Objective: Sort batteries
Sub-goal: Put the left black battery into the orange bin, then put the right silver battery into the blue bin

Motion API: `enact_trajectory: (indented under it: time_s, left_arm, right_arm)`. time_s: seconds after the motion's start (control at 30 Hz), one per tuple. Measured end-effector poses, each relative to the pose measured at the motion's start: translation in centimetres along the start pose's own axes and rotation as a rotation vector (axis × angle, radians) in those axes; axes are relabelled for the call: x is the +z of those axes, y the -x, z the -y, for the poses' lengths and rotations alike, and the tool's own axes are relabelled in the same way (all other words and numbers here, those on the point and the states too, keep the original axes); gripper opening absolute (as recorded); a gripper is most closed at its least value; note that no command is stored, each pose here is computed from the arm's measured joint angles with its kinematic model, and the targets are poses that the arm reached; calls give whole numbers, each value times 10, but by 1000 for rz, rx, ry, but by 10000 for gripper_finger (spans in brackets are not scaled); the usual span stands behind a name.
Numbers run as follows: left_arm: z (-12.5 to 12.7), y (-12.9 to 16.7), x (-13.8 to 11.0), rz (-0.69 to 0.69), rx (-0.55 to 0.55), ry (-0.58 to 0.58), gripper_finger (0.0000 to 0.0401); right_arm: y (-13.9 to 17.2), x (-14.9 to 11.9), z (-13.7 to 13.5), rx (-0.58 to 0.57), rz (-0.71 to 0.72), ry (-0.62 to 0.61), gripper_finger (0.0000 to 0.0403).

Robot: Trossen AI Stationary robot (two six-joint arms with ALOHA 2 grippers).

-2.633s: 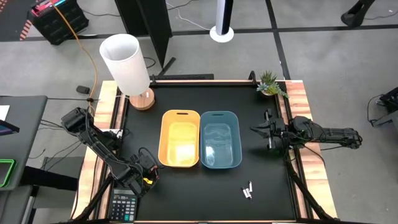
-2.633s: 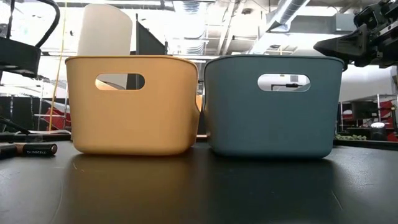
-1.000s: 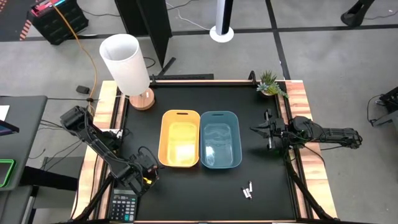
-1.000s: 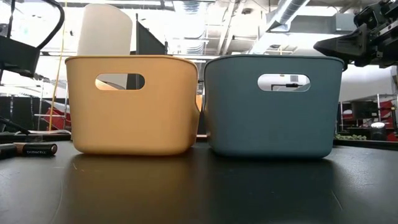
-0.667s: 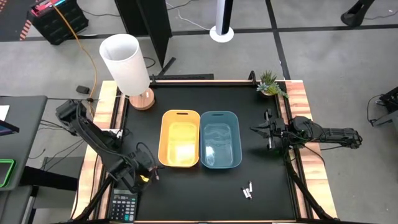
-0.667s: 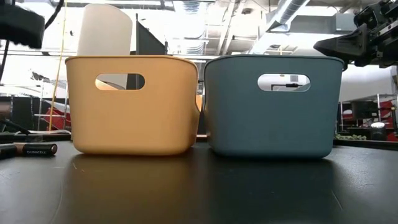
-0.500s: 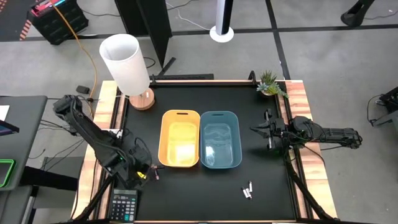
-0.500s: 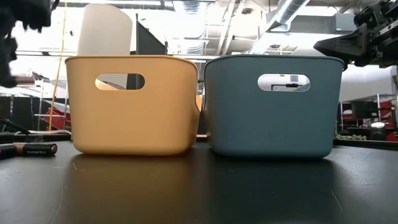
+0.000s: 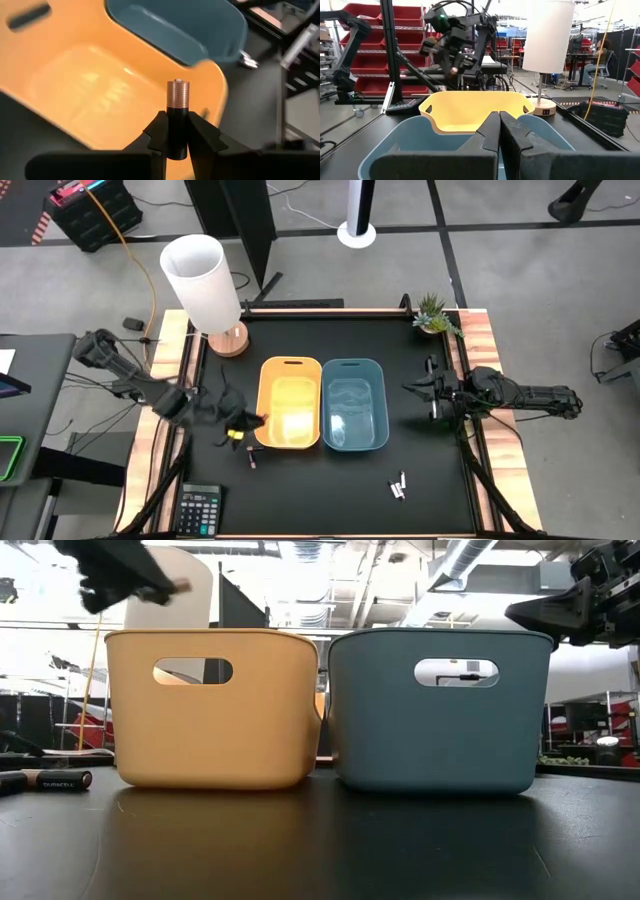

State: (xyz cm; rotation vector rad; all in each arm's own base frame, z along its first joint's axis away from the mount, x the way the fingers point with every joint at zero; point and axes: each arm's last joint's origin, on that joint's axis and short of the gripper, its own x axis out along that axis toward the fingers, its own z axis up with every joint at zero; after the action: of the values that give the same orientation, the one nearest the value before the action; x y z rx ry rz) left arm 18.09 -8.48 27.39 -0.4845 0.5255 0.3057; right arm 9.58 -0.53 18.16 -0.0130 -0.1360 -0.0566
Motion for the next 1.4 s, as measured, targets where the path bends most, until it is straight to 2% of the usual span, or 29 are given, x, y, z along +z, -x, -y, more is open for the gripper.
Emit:
enact_trajectory:
  time_s: [0.27,0.47,0.8,1.07,1.27,1.4]
  left_arm:
    - [-20,-36,14,-79,98,-51,43]
    - [-30,-52,17,-122,144,-55,44]
    - [-37,-59,21,-131,177,-62,96]
    - [-36,-55,24,-111,157,-89,117]
    - [-30,-28,37,12,36,-132,118]
    - [-29,-6,40,78,-9,-135,112]
  right_arm:
    - [0,5,0,1,51,-5,28]
    - [1,10,0,4,103,-70,28]
    - [0,10,0,8,102,-138,28]
    - [0,9,0,12,94,-188,28]
    - [1,11,-3,47,104,-280,28]
    - [2,20,-4,72,185,-320,28]
